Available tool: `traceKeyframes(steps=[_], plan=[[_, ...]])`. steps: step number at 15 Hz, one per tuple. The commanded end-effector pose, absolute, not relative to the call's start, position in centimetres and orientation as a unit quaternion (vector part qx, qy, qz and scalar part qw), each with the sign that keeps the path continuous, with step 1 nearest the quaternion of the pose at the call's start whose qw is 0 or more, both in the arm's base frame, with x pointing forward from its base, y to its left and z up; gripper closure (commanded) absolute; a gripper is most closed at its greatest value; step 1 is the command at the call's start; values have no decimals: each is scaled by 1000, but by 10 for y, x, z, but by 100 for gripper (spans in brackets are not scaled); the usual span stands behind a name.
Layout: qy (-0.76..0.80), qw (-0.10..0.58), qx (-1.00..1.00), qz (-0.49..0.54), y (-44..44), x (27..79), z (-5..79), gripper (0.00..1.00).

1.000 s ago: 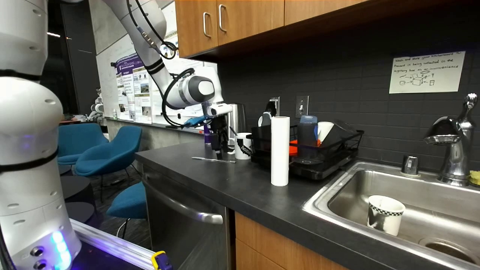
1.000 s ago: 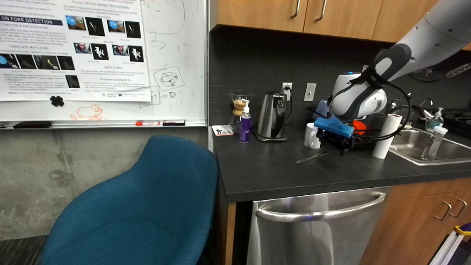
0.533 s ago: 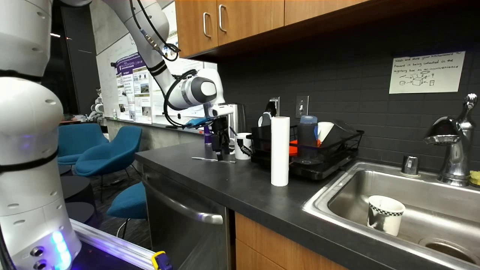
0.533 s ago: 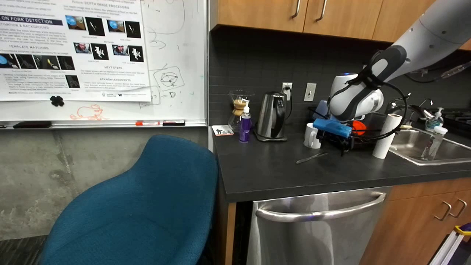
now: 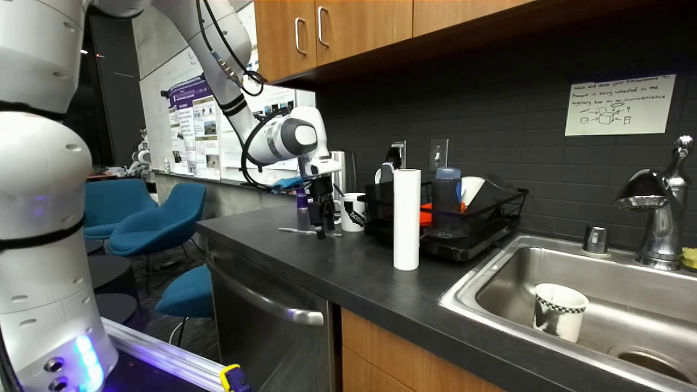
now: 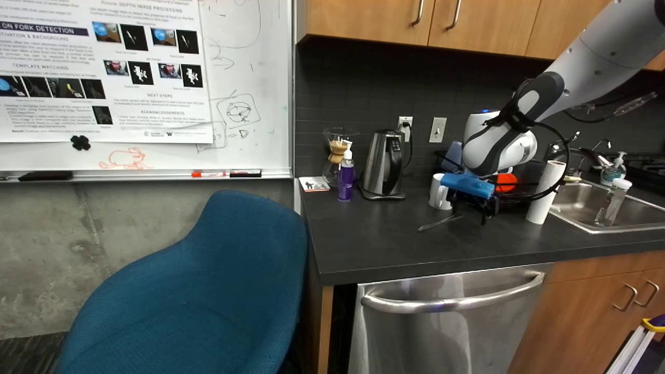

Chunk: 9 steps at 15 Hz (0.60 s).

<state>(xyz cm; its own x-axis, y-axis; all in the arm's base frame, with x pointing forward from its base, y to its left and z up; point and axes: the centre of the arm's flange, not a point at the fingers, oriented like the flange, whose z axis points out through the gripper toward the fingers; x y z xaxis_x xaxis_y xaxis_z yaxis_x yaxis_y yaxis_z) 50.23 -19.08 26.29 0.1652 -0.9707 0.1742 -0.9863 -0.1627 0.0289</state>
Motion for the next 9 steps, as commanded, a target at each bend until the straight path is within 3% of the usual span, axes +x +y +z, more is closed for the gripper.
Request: traceKeyframes(steps=[1, 9], plan=[[-650, 74, 754, 60, -194, 512, 266, 0], [-660, 85, 744, 56, -199, 516, 266, 0]])
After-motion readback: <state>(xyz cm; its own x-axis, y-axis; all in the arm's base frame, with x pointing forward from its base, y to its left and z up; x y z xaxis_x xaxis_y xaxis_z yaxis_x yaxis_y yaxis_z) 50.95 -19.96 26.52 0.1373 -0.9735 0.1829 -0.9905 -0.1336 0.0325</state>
